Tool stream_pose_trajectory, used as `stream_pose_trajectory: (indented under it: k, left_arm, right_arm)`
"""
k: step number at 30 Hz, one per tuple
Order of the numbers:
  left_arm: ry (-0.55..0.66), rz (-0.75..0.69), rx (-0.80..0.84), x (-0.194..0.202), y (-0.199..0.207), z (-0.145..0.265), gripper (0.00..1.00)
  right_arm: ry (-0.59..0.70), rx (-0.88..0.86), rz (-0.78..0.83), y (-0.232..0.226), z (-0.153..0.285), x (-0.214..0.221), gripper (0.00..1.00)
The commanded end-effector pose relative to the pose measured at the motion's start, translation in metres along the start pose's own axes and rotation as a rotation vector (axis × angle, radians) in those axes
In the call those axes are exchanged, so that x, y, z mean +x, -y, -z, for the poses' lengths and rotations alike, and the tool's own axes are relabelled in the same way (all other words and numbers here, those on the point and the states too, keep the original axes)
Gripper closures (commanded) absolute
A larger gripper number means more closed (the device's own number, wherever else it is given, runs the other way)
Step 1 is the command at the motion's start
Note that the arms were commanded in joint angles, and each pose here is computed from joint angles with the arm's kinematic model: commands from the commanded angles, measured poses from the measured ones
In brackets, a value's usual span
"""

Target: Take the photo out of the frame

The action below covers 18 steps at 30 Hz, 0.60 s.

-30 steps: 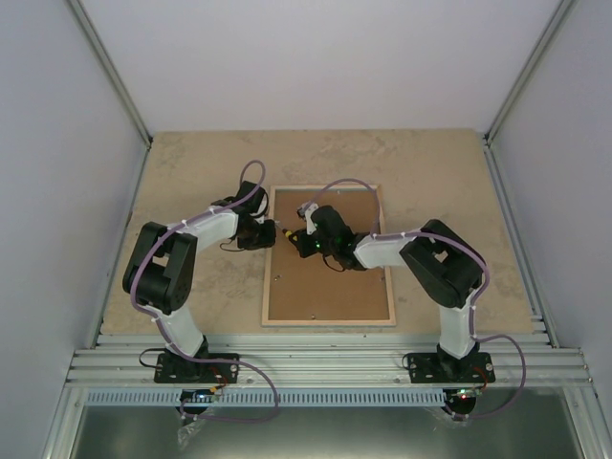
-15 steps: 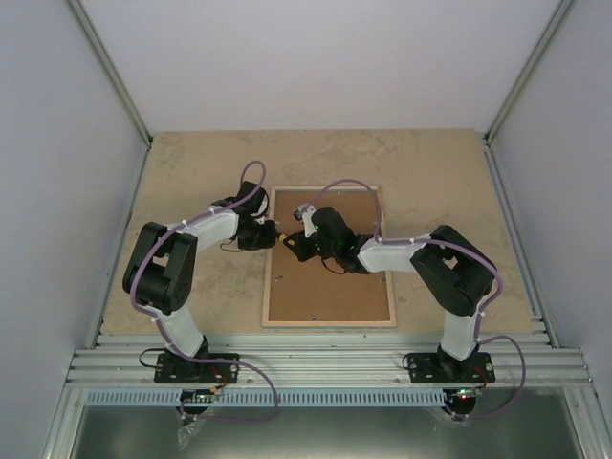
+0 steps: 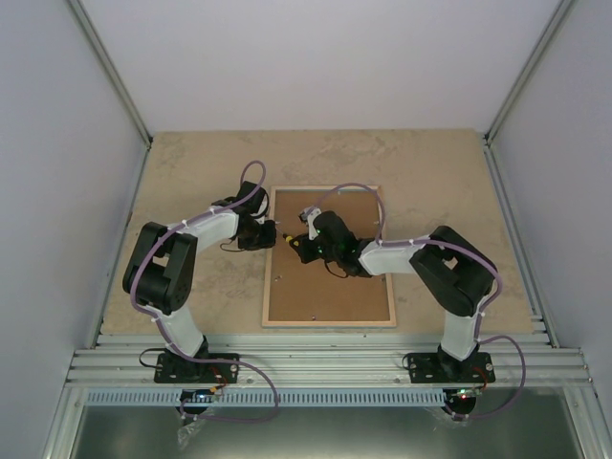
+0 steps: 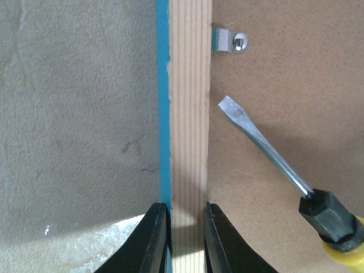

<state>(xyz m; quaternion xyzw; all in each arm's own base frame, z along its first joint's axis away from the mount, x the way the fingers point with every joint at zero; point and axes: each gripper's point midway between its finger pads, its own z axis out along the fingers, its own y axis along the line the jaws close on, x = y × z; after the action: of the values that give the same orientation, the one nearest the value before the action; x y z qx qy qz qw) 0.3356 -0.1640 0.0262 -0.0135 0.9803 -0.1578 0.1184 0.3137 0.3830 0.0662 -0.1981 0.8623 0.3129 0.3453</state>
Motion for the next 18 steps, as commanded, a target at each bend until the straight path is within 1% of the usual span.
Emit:
stream_pose_trajectory:
  k: [1,18]
  left_arm:
    - [-0.042,0.018,0.038,0.0098,0.0066,-0.0055,0.97]
    - [-0.048,0.017,0.046,0.0106,0.008,-0.0057,0.97]
  right_arm:
    - [0.059,-0.003,-0.019,-0.0032,-0.0056,-0.0177,0.99]
    - [0.059,0.028,-0.045,0.0047,-0.0146,-0.0137,0.99]
